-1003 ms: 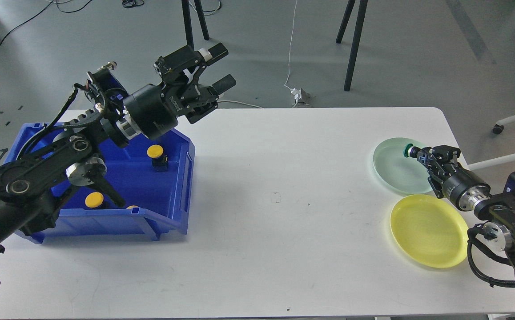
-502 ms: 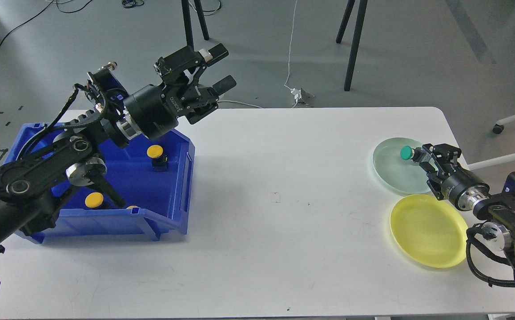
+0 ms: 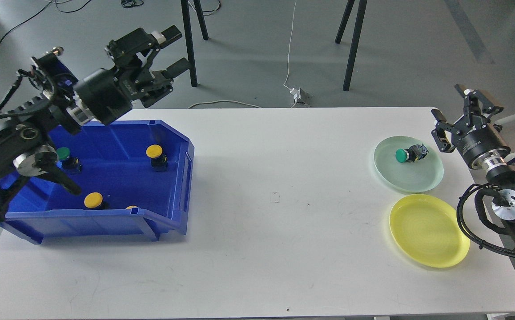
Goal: Pass button and place on color plate
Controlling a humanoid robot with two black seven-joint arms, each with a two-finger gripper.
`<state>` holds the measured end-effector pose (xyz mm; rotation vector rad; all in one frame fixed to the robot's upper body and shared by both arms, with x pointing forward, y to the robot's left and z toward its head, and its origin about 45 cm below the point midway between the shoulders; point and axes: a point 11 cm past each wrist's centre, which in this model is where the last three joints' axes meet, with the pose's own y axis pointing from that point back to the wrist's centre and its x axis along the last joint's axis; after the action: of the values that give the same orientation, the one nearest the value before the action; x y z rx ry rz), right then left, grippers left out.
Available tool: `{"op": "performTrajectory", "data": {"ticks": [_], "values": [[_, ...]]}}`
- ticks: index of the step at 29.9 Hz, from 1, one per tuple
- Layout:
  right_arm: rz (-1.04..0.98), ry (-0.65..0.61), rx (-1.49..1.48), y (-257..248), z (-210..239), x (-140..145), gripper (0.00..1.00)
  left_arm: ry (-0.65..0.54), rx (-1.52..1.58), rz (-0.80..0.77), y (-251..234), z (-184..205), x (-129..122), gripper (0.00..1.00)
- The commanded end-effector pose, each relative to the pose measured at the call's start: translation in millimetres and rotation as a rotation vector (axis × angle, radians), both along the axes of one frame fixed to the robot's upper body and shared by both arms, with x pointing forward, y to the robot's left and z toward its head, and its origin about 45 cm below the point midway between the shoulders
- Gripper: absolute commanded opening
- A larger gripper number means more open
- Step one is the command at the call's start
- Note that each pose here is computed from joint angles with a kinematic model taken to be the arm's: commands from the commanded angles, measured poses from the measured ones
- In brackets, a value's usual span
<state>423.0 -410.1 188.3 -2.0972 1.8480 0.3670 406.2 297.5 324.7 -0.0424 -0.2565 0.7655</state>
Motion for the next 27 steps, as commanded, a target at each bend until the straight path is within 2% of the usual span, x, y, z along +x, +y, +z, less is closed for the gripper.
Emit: {"op": "performTrajectory", "data": {"ticks": [1,5,12,20,27], "values": [[0.050,-0.095,0.138,22.2,32.1,6.6,0.96,-0.041,0.117,0.100,55.5,25.5,-5.0,0.87],[0.243,-0.191,0.223,85.3,71.2,6.3,0.97,-0.053,0.339,0.184,110.2,40.2,-21.3,0.91],[0.429,-0.305,0.317,151.3,120.2,1.0,0.98,-0.055,0.875,0.133,146.0,15.0,-39.5,0.91],[0.438,-0.298,0.333,160.4,116.4,2.1,0.98,-0.009,1.357,-0.039,170.7,-34.2,-58.6,0.91],[0.419,-0.277,0.329,152.8,106.4,-1.4,0.98,0.041,1.493,-0.165,173.4,-69.1,-72.7,0.91]]}}
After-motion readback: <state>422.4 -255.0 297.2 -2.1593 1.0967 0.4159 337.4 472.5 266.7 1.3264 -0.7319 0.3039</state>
